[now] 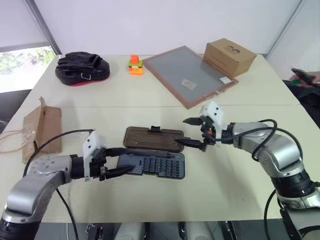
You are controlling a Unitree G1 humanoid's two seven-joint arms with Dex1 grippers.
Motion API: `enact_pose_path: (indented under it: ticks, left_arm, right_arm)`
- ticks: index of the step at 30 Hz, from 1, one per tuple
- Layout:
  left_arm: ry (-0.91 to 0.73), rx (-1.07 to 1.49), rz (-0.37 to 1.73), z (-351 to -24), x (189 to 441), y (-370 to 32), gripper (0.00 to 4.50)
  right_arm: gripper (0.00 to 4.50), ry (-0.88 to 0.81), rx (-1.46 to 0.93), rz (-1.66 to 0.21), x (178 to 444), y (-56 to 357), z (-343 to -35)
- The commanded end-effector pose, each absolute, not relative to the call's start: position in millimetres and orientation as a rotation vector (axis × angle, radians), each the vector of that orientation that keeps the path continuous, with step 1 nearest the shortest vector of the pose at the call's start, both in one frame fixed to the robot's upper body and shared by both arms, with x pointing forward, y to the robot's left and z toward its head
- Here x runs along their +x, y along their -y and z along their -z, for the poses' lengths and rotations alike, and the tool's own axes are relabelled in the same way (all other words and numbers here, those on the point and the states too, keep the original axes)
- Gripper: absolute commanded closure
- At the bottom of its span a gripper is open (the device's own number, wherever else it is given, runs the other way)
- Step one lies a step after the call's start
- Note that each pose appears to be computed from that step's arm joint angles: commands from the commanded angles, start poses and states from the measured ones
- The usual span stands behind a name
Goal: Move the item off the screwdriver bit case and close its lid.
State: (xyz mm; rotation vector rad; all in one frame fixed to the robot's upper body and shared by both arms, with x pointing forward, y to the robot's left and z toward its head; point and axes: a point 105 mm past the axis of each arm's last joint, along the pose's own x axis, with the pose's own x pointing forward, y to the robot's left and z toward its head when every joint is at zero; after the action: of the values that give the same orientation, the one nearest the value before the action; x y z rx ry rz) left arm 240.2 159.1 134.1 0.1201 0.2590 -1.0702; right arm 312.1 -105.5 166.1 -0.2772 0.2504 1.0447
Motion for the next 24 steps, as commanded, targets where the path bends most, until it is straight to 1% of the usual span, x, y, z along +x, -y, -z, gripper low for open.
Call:
enact_pose_path:
  ticks: [1, 3, 4, 10, 16, 18, 21, 24]
  left_arm:
    - [-0.180, 0.195, 1.030, -146.1, 238.8, -157.6, 2.99]
    - [-0.181, 0.230, 1.026, -141.3, 238.2, -157.4, 4.08]
    - [-0.181, 0.246, 1.025, -139.6, 238.4, -157.1, 4.44]
    - [-0.212, 0.266, 1.046, -127.2, 234.0, -153.2, 4.44]
    - [-0.308, 0.291, 1.032, -95.0, 230.8, -162.5, 4.44]
    - [-0.322, 0.299, 1.024, -88.9, 230.9, -165.6, 4.44]
    - [-0.346, 0.279, 0.987, -78.7, 234.4, -170.1, 4.44]
    - [-0.356, 0.266, 0.999, -72.5, 230.0, -167.0, 4.44]
  right_arm:
    - [0.00, -0.183, -0.298, -1.043, 315.1, 104.9, -181.5]
    - [0.00, -0.185, -0.301, -1.041, 316.8, 105.1, -180.4]
    - [0.00, -0.187, -0.308, -1.038, 317.7, 105.4, -179.5]
    - [0.00, -0.189, -0.362, -1.004, 324.7, 108.5, -178.2]
    - [0.00, -0.180, -0.376, -0.958, 333.2, 110.6, -176.6]
    - [0.00, -0.181, -0.372, -0.951, 335.4, 110.0, -175.6]
    - [0.00, -0.208, -0.367, -0.960, 341.9, 104.1, -163.0]
    - [0.00, -0.260, -0.383, -0.979, 348.8, 99.9, -143.6]
